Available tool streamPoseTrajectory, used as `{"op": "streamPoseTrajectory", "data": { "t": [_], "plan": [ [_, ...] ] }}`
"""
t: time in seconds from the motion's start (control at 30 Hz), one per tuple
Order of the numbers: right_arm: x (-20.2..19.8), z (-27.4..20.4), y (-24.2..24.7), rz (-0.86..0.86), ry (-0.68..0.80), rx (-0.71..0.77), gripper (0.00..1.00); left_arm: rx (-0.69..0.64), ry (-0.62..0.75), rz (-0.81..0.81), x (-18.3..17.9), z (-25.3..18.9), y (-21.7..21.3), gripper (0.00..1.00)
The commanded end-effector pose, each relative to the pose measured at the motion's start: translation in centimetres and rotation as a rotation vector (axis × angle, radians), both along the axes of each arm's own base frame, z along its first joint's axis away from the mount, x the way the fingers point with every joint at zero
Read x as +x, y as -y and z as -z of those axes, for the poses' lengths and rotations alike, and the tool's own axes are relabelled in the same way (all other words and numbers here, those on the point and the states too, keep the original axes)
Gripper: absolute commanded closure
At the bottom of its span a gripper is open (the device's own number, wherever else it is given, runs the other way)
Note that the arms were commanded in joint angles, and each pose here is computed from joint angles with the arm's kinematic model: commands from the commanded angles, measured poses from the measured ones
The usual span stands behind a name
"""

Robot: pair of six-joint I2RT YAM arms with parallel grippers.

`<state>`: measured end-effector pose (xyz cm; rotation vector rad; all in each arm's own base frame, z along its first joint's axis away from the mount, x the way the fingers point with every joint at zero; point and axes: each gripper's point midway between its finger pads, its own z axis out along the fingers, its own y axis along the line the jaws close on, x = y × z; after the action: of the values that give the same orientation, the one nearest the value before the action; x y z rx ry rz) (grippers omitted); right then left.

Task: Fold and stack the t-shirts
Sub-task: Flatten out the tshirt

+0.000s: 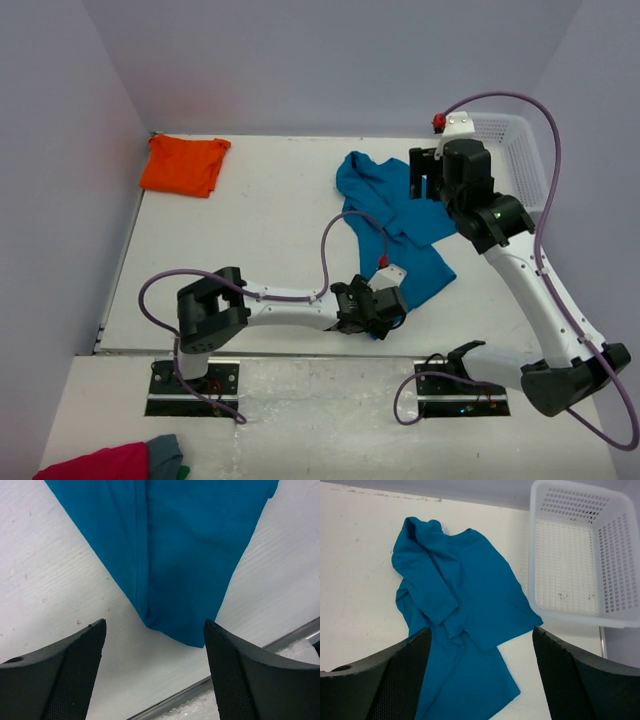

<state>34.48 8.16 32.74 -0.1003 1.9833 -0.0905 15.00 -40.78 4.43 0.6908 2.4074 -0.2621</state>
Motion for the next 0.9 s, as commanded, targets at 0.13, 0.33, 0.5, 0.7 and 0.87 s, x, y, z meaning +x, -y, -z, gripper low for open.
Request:
{"op": "streamPoseTrajectory", "data": {
  "t": [0.13, 0.33, 0.5, 0.7, 0.87],
  "plan": [
    [-0.8, -1.9, -0.5, -0.023, 0.069, 0.073, 0.18, 0.034, -0.01, -0.085, -0.1, 1.0, -1.2, 0.24],
    [-0.8, -1.3, -0.7, -0.031, 0.059, 0.077, 0.18, 0.057, -0.053, -0.062, -1.3, 2.9, -0.4, 0.39],
    [-1.1, -1.3, -0.7, -0.035, 0.073, 0.082, 0.18, 0.074, -0.065, -0.052, -1.6, 4.0, 0.1, 0.46],
    [-1.3, -1.3, -0.5, -0.036, 0.073, 0.077, 0.18, 0.084, -0.087, -0.072, -1.0, 5.1, -0.2, 0.8],
    [-0.7, -0.5, -0.6, -0.024, 0.041, 0.06, 0.17, 0.099, -0.094, -0.169, 0.0, 4.9, -4.2, 1.0]
  ]
}}
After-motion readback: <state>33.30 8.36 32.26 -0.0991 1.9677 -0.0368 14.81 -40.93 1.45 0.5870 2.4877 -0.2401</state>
